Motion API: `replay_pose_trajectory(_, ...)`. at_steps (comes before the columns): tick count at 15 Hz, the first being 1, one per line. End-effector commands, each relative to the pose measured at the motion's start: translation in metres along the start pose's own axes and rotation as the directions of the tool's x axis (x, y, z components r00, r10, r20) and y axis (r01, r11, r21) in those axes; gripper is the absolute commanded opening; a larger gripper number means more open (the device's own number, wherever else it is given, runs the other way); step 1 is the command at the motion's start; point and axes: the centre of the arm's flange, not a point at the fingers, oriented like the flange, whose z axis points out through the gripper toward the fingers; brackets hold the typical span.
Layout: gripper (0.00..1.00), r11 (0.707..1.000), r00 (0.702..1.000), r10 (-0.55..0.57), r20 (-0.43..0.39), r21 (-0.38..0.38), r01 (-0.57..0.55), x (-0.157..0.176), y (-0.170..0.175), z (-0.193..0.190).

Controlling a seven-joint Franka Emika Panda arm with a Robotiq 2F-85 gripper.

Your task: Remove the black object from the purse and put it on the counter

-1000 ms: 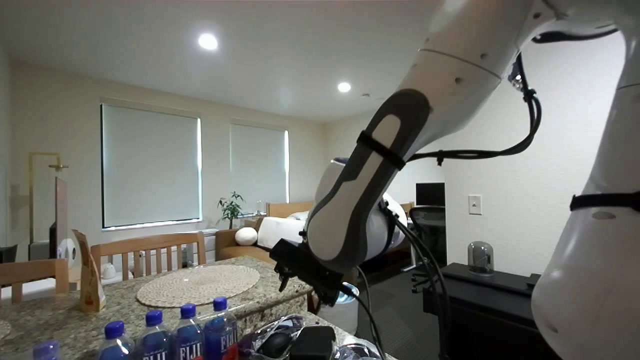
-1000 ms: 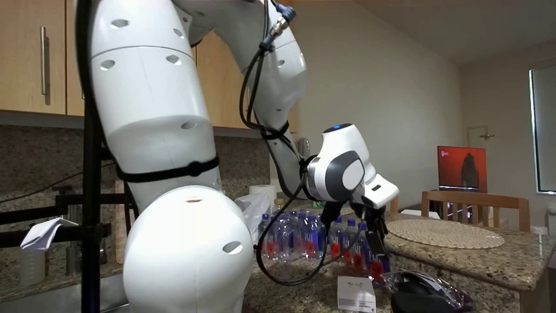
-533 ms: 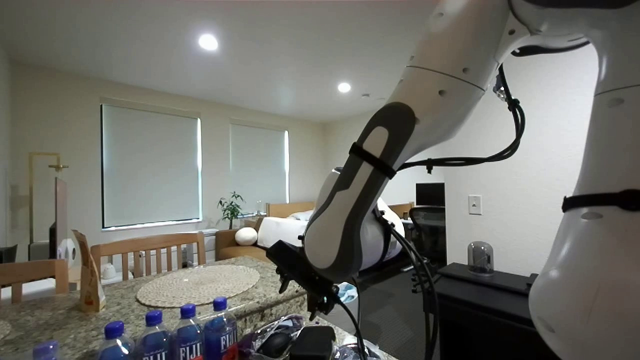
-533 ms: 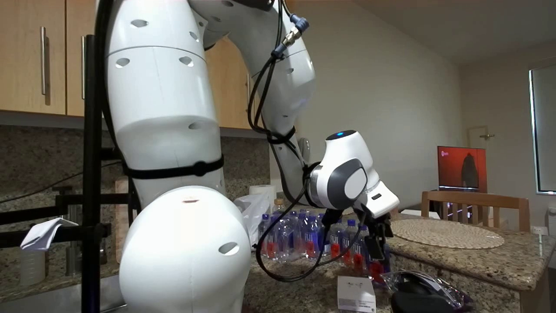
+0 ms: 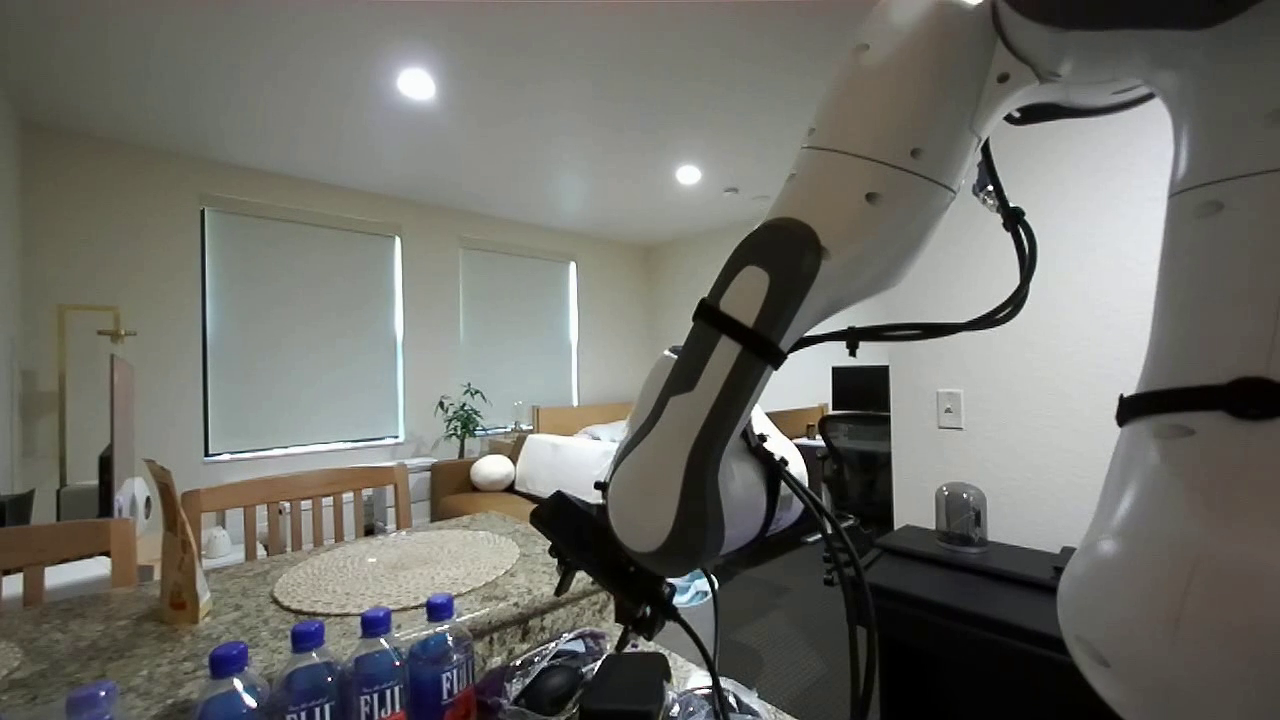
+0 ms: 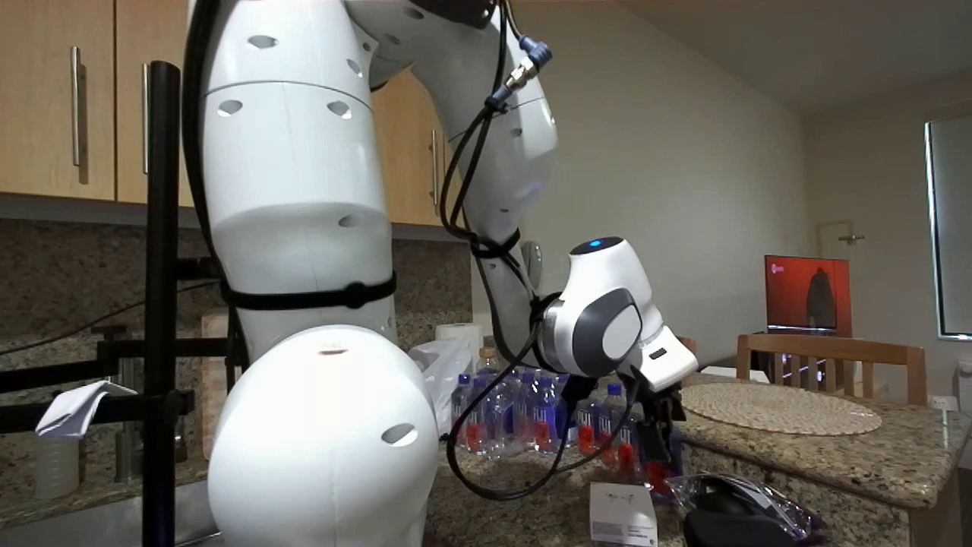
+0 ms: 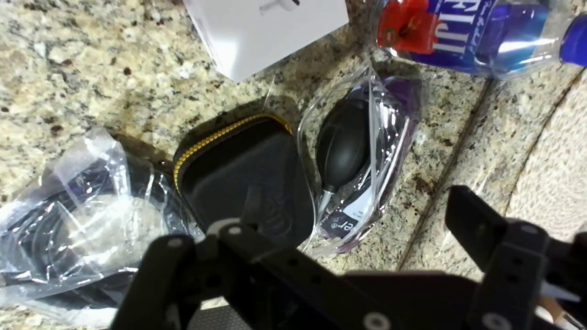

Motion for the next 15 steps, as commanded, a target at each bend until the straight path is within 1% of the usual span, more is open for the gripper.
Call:
replay_pose_trajectory(1,1.00,0.998,0.999,0.051,0.015,0.039,-0.051,-0.009,0.015,0.048)
replay_pose_trajectory(6,1.00,0.996,0.995,0.083,0.056,0.019,-0.084,-0.012,0.026,0.084)
replay_pose_trajectory(9,1.00,0.995,0.992,0.097,0.076,-0.002,-0.097,-0.013,0.020,0.101)
replay_pose_trajectory(12,1.00,0.992,0.990,0.122,0.073,-0.016,-0.121,-0.007,0.010,0.109)
replay_pose_trajectory(15,1.00,0.991,0.988,0.134,0.078,0.009,-0.135,0.002,-0.002,0.104)
